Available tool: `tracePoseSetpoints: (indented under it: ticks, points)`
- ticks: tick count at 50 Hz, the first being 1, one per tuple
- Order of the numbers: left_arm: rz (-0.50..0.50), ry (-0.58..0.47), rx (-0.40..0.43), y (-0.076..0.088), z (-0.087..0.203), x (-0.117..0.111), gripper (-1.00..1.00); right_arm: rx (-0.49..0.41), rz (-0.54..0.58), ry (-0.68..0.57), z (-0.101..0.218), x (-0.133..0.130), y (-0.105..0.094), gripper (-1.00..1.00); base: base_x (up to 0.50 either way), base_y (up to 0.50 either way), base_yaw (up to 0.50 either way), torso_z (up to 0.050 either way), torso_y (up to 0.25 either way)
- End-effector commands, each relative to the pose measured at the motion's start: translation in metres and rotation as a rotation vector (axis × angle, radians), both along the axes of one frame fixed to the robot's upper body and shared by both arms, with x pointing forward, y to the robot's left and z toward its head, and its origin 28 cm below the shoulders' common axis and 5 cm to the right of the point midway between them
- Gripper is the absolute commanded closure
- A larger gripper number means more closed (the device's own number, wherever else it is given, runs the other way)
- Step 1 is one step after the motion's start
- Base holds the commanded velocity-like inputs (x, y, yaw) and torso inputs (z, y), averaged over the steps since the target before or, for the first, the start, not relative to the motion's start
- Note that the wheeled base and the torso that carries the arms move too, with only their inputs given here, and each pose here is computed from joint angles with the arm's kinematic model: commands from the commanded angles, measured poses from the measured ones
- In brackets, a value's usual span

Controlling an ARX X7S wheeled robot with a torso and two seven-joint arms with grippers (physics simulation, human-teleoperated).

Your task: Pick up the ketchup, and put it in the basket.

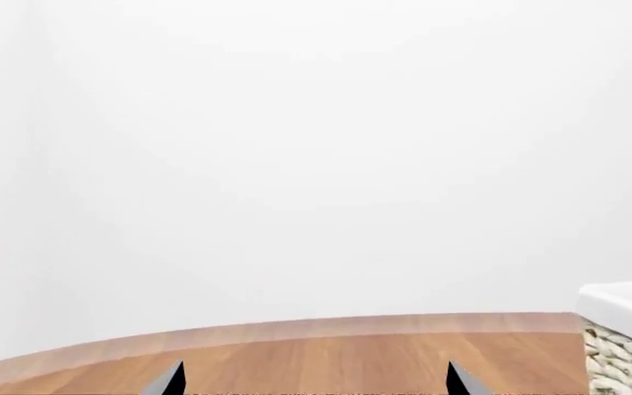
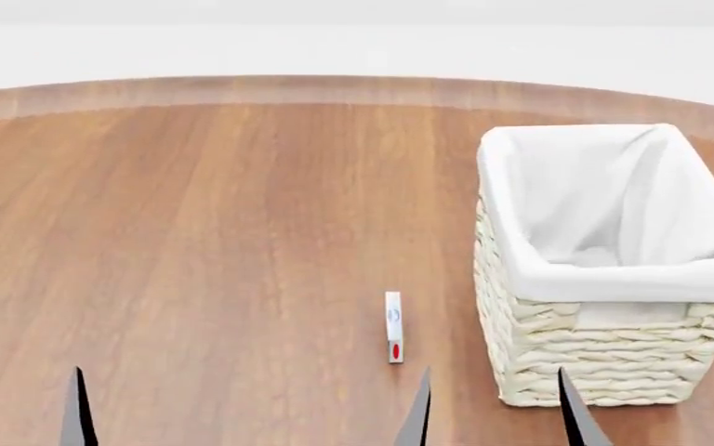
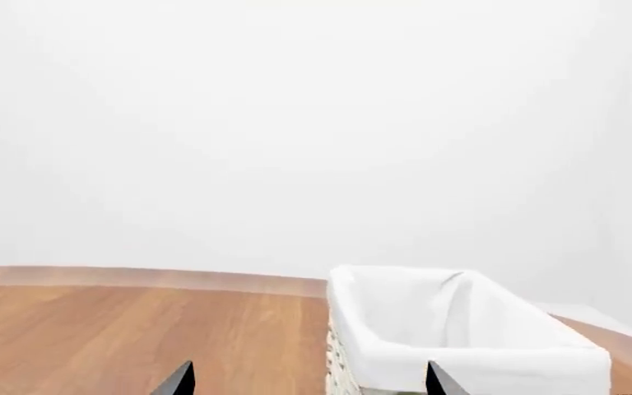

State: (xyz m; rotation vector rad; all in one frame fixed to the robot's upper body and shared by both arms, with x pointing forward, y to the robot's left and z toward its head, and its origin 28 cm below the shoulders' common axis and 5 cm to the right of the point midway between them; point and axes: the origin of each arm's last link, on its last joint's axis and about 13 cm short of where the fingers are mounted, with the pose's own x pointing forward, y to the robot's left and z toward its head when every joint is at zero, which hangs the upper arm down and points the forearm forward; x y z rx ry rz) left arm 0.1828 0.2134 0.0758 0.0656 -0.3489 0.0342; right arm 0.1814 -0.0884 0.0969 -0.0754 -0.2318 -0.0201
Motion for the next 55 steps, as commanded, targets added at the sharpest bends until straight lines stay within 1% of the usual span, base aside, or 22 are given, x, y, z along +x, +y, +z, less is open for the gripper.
tracePoseSetpoints:
  ticks: [1, 2, 4, 8, 12, 23, 24, 26, 41, 45, 48, 51, 52, 55]
  points:
    - [0.000, 0.006, 0.009, 0.000, -0.002, 0.001, -1.00, 0.010, 0.047, 0.015, -0.001, -0.001, 0.002, -1.00, 0.00, 0.00, 0.00, 0.000, 0.000]
    - [0.000, 0.008, 0.008, 0.000, -0.002, 0.001, -1.00, 0.003, 0.073, 0.002, -0.001, -0.002, 0.002, -1.00, 0.00, 0.00, 0.00, 0.000, 0.000]
    - [-0.001, 0.008, 0.009, 0.000, -0.002, 0.001, -1.00, -0.011, 0.055, -0.011, 0.000, -0.002, 0.002, -1.00, 0.00, 0.00, 0.00, 0.000, 0.000]
    - [-0.002, 0.010, 0.010, -0.001, -0.003, 0.002, -1.00, -0.012, 0.054, -0.008, -0.001, -0.002, 0.002, -1.00, 0.00, 0.00, 0.00, 0.000, 0.000]
    - [-0.002, 0.009, 0.011, -0.001, -0.003, 0.002, -1.00, -0.025, 0.047, -0.011, -0.002, -0.002, 0.003, -1.00, 0.00, 0.00, 0.50, 0.000, 0.000]
    - [-0.003, 0.016, 0.022, -0.001, -0.008, 0.002, -1.00, -0.023, 0.048, -0.014, -0.003, -0.002, 0.004, -1.00, 0.00, 0.00, 0.49, 0.000, 0.000]
    - [-0.001, 0.017, 0.024, -0.001, -0.009, 0.002, -1.00, 0.009, 0.064, -0.019, -0.003, -0.002, 0.004, -1.00, 0.00, 0.00, 0.00, 0.000, 0.000]
    - [0.001, 0.022, 0.024, 0.000, -0.011, 0.003, -1.00, -0.011, 0.042, -0.014, -0.003, -0.001, 0.003, -1.00, 0.00, 0.00, 0.00, 0.000, 0.000]
    - [0.004, 0.015, 0.017, 0.001, -0.007, 0.000, -1.00, -0.024, 0.040, -0.008, -0.006, -0.001, 0.004, -1.00, 0.00, 0.00, 0.00, 0.000, 0.000]
    - [-0.001, 0.016, 0.002, 0.004, 0.000, -0.006, -1.00, -0.025, 0.041, -0.004, -0.007, -0.002, 0.005, -1.00, 0.00, 0.00, 0.00, 0.000, 0.000]
    - [-0.018, 0.022, 0.004, 0.010, 0.004, -0.023, -1.00, -0.023, 0.038, 0.002, -0.009, -0.002, 0.004, -1.00, 0.00, 0.00, 0.00, 0.000, 0.000]
    - [-0.049, 0.026, 0.041, 0.013, 0.004, -0.036, -1.00, -0.025, 0.039, 0.006, -0.010, -0.001, 0.004, -1.00, 0.00, 0.00, 0.00, 0.000, 0.000]
    - [-0.046, 0.024, 0.058, 0.017, 0.005, -0.043, -1.00, -0.025, 0.042, 0.008, -0.010, -0.002, 0.004, -1.00, 0.00, 0.00, 0.00, 0.000, 0.000]
    - [-0.043, 0.028, 0.034, 0.024, 0.011, -0.052, -1.00, -0.028, 0.051, 0.013, -0.011, -0.002, 0.005, -1.00, 0.00, 0.00, 0.00, 0.000, 0.000]
